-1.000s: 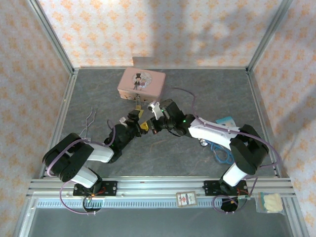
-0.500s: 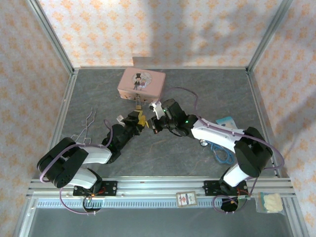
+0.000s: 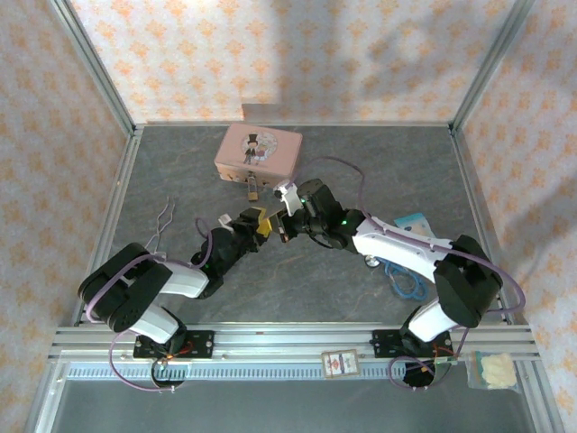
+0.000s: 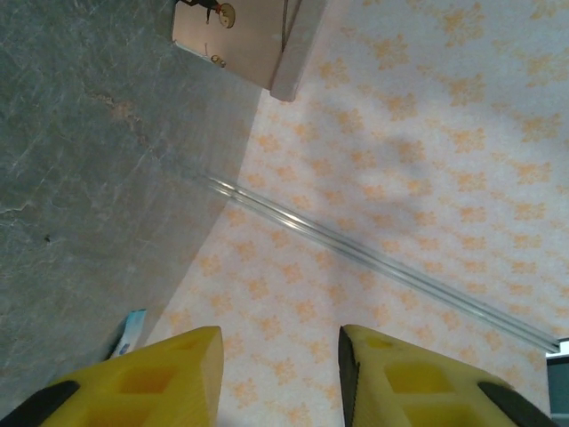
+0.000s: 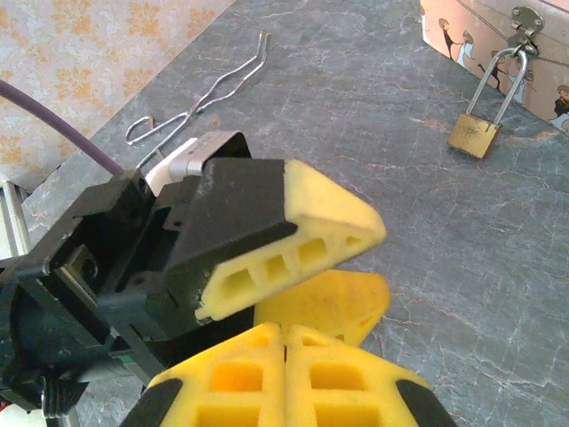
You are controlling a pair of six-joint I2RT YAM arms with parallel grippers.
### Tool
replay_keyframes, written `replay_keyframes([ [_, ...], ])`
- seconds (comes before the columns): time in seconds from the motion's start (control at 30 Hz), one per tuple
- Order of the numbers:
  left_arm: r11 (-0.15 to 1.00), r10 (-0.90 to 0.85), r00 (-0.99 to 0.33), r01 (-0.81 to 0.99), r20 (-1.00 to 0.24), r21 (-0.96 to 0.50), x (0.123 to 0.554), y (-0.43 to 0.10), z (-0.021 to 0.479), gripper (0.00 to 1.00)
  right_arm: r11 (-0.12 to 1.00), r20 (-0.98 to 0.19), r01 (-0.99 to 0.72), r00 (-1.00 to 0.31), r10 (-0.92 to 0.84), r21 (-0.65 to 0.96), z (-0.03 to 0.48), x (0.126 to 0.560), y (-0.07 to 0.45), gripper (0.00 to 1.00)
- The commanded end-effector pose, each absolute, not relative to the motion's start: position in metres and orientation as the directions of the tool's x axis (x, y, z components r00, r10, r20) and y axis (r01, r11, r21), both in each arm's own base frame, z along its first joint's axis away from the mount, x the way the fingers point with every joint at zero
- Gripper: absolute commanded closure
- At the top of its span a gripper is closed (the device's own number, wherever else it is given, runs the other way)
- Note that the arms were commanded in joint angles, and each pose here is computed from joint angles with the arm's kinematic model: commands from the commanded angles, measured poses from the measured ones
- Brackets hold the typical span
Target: Unlock a padlock with a key
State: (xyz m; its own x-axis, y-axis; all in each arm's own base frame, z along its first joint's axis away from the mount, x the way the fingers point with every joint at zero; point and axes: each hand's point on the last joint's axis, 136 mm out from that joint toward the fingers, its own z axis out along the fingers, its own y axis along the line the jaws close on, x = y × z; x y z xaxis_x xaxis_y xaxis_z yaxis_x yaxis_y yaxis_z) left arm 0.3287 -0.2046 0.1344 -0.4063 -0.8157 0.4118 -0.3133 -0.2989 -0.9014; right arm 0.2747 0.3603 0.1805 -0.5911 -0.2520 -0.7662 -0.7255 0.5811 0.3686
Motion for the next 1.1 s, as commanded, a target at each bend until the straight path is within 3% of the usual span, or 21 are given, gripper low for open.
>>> replay_keyframes([
  [0.0,-0.364,-0.771,-0.469,-0.23,0.431,-0.903,0.331,-0.214,0.166,0.7,0.582,-0.794,-0.729,-0.567,-0.219,0.36,0.193,0.281,0.362,1.0],
  [0.1,-0.369,-0.768,-0.469,-0.234,0.437,-0.9,0.331,-0.214,0.165,0.68,0.582,-0.796,-0.73,-0.564,-0.22,0.357,0.194,0.281,0.362,1.0],
  [0.2,-0.397,-0.743,-0.466,-0.269,0.48,-0.877,0.328,-0.217,0.161,0.43,0.58,-0.804,-0.734,-0.555,-0.214,0.353,0.197,0.281,0.362,1.0],
  [0.23,-0.418,-0.73,-0.466,-0.277,0.501,-0.865,0.327,-0.217,0.161,0.4,0.58,-0.806,-0.735,-0.553,-0.212,0.352,0.198,0.282,0.363,1.0],
  [0.43,-0.475,-0.691,-0.451,-0.306,0.565,-0.825,0.323,-0.219,0.166,0.31,0.563,-0.806,-0.743,-0.553,-0.212,0.363,0.196,0.283,0.369,1.0],
  [0.87,-0.509,-0.685,-0.44,-0.282,0.581,-0.813,0.322,-0.213,0.177,0.44,0.576,-0.784,-0.726,-0.58,-0.222,0.375,0.179,0.28,0.365,1.0],
  [1.07,-0.502,-0.691,-0.432,-0.289,0.579,-0.815,0.323,-0.213,0.172,0.71,0.579,-0.791,-0.728,-0.572,-0.217,0.367,0.184,0.28,0.362,1.0],
])
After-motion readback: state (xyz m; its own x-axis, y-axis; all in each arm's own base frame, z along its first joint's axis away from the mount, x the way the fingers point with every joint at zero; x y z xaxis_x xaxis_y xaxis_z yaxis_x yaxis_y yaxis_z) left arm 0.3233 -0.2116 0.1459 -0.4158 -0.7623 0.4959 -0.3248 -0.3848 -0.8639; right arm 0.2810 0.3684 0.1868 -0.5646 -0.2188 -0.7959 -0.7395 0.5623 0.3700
